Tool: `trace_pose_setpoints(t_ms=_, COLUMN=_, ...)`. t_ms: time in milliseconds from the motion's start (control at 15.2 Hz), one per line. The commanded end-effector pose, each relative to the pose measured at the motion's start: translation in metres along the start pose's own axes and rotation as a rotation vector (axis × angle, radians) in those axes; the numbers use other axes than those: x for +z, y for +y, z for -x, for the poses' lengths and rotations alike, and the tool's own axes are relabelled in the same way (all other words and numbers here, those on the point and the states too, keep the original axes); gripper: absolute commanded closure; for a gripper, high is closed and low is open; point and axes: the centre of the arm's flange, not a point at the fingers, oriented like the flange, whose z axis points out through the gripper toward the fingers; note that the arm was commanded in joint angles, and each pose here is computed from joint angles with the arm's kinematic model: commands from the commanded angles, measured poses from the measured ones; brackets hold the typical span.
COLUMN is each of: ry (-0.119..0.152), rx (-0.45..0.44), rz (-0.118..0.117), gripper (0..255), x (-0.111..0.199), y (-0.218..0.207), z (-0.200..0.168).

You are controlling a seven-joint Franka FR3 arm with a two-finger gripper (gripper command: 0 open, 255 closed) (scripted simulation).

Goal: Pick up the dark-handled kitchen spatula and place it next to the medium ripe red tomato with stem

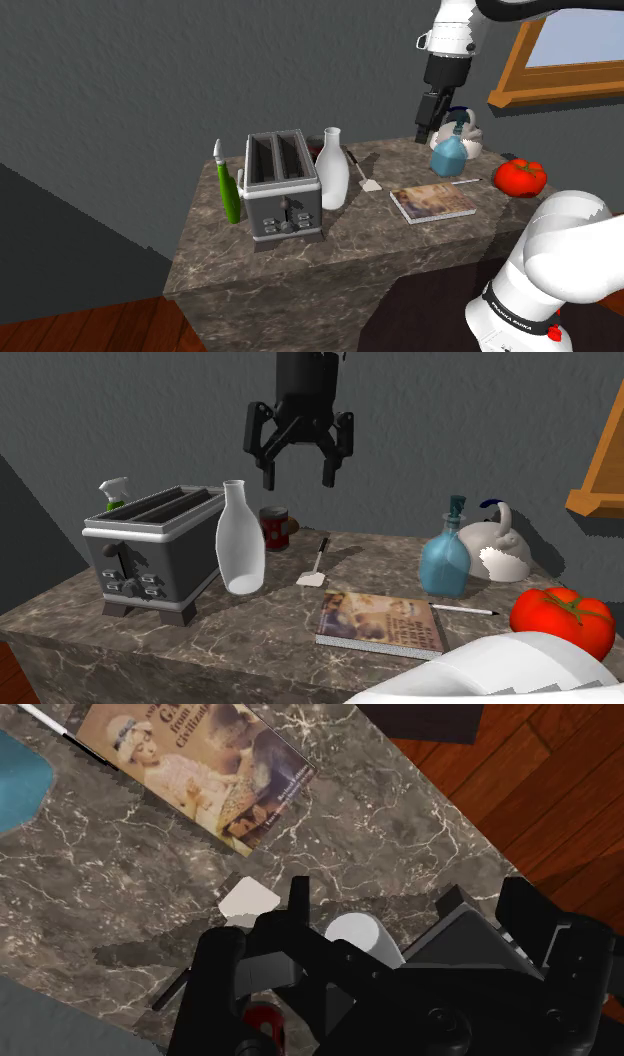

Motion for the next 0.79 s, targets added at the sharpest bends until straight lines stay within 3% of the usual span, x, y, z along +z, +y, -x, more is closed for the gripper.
trace_pose_setpoints(t_ms=0, ry=0.000, rx=0.000, rz=0.000, gripper=0, x=0.000, y=0.000, z=0.000)
trace_pose_setpoints(t_ms=726, ry=0.029, rx=0.265, rz=0.038, gripper=0, x=0.086, y=0.044, z=-0.102)
